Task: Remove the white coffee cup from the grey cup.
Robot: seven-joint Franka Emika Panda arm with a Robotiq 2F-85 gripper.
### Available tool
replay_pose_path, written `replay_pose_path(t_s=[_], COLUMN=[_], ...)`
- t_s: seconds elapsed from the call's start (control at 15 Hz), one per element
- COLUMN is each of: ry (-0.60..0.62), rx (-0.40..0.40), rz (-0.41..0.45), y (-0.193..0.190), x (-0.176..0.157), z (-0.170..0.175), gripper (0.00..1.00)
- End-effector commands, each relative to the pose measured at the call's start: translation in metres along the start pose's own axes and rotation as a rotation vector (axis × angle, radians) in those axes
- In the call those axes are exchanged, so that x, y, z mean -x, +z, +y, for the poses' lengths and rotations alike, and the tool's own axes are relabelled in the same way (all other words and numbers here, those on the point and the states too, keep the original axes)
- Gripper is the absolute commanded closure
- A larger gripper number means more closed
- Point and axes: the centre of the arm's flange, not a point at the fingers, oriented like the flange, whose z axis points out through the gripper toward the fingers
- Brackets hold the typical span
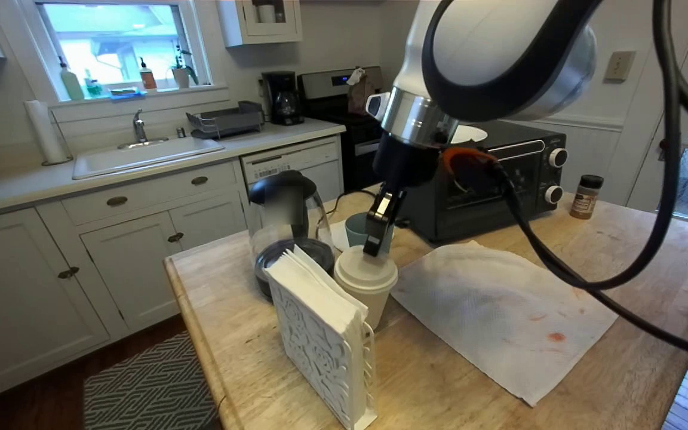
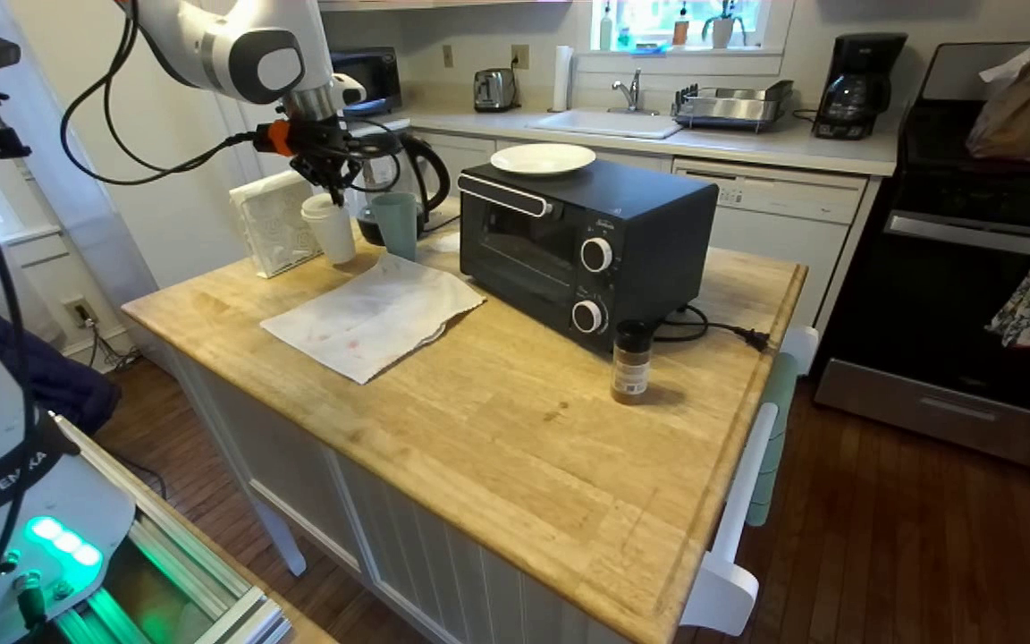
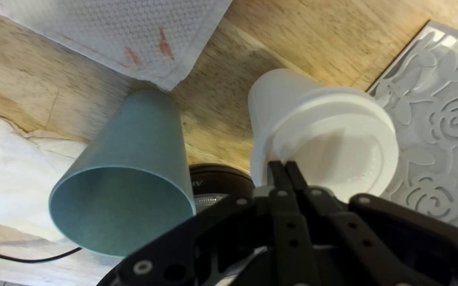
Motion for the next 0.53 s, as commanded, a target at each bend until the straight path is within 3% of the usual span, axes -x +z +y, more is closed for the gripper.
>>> replay_pose_path(t_s=[0.0, 0.07, 0.2, 0.47], ry=[-0.019, -0.014, -0.01, 0.001], rx=[-0.024, -0.035, -0.03, -0.02], rz=[-0.022, -0.029, -0.008, -0.001], y=[0.021, 0.022, 0.013, -0.03], x=[-0.002, -0.001, -0.006, 0.001], z=[0.001, 0.001, 0.003, 0.008], gripper=[1.0, 0.73, 0.67, 0.39])
